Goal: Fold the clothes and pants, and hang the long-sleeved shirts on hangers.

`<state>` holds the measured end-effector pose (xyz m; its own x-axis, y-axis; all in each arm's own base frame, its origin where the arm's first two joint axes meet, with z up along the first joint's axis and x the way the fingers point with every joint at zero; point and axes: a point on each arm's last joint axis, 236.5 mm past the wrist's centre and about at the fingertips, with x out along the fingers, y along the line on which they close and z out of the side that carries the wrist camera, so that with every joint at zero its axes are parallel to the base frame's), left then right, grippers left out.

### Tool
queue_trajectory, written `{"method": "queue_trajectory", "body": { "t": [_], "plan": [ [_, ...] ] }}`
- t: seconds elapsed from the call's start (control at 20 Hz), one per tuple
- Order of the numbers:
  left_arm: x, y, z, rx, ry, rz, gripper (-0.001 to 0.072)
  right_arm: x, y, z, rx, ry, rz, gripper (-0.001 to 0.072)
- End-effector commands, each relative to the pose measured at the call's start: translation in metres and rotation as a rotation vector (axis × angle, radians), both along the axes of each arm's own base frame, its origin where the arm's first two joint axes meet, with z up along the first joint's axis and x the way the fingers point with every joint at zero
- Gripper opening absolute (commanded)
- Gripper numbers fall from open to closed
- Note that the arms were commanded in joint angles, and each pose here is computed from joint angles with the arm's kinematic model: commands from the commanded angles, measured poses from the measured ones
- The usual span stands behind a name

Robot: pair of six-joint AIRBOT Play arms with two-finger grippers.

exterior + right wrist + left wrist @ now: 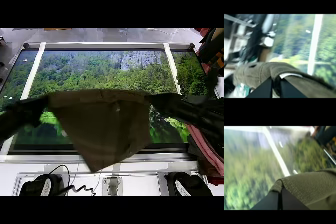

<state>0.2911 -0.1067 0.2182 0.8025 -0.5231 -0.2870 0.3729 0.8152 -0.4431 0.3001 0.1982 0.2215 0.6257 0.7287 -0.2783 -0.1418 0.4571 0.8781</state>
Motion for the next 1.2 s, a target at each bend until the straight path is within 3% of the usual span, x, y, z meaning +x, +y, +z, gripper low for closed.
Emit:
{"method": "queue_trajectory", "body": {
  "t": [0.0, 0.2, 0.35, 0.55, 0.8, 1.0, 1.05, 1.1, 1.15],
  "plan": [
    [0.054, -0.009, -0.101, -0.128, 0.213, 0.020, 0.0006, 0.061, 0.006, -0.091, -0.027, 0.183, -0.135, 0.0048],
    [0.110, -0.045, -0.161, -0.236, 0.351, 0.009, 0.0006, 0.118, 0.009, -0.174, -0.088, 0.261, -0.276, 0.0048],
    [0.108, -0.068, -0.170, -0.234, 0.407, -0.116, 0.0006, 0.122, -0.016, -0.194, -0.167, 0.298, -0.255, 0.0048],
    [0.028, -0.095, -0.198, -0.169, 0.693, -0.352, 0.0005, 0.056, -0.061, -0.226, -0.409, 0.408, 0.059, 0.0048],
    [-0.109, -0.108, -0.248, 0.101, 1.152, -0.591, 0.0006, -0.063, -0.078, -0.248, -0.547, 0.670, 0.508, 0.0048],
    [-0.153, -0.129, -0.257, 0.155, 1.213, -0.699, 0.0008, -0.086, -0.083, -0.258, -0.607, 0.697, 0.602, 0.0076],
    [-0.154, -0.130, -0.260, 0.174, 1.201, -0.702, 0.0074, -0.076, -0.087, -0.263, -0.640, 0.648, 0.589, 0.0305],
    [-0.150, -0.130, -0.263, 0.185, 1.184, -0.687, 0.0303, -0.062, -0.092, -0.268, -0.674, 0.610, 0.543, 0.0600],
    [-0.143, -0.131, -0.266, 0.184, 1.164, -0.666, 0.0638, -0.044, -0.095, -0.271, -0.695, 0.562, 0.483, 0.0694]
  ]
}}
